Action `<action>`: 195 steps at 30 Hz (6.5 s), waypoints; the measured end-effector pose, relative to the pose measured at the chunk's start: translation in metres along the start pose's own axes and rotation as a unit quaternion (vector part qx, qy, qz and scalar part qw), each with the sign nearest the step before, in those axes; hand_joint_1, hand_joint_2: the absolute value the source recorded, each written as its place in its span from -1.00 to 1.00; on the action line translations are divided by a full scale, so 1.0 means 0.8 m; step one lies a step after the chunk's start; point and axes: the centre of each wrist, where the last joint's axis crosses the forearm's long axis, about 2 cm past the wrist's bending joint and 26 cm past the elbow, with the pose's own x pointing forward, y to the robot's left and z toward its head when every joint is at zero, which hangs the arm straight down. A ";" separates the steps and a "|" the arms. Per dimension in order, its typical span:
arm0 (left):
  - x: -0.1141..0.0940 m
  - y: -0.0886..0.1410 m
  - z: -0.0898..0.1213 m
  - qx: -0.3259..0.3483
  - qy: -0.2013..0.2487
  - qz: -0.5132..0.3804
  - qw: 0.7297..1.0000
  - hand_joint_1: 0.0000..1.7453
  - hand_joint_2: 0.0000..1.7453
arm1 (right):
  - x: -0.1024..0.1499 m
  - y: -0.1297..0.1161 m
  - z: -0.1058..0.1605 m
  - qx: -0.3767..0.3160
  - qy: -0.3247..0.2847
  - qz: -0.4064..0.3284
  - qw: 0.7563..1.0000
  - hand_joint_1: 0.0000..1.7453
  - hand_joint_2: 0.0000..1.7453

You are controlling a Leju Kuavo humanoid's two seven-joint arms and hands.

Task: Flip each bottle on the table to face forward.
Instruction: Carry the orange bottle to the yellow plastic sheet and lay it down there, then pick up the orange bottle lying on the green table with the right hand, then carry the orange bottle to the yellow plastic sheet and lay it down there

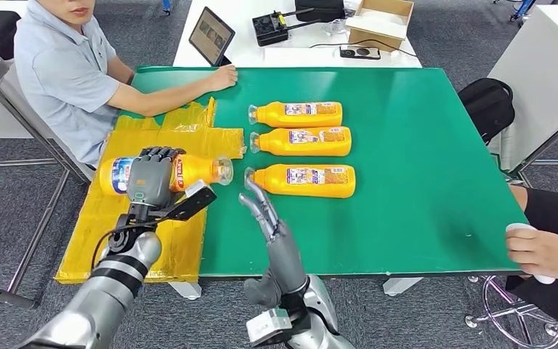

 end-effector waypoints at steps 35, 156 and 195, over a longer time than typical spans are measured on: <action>-0.054 -0.020 0.011 -0.279 0.067 0.131 0.949 -1.00 1.00 | 0.004 -0.060 0.094 0.017 0.051 0.046 0.997 -1.00 -1.00; 0.055 0.039 0.099 0.129 0.202 0.606 0.758 -1.00 1.00 | -0.185 -0.196 0.003 0.210 0.448 0.285 0.821 1.00 1.00; 0.227 0.025 0.177 0.087 -0.007 0.668 0.739 -1.00 1.00 | -0.071 -0.042 0.039 0.007 0.227 0.072 0.971 1.00 1.00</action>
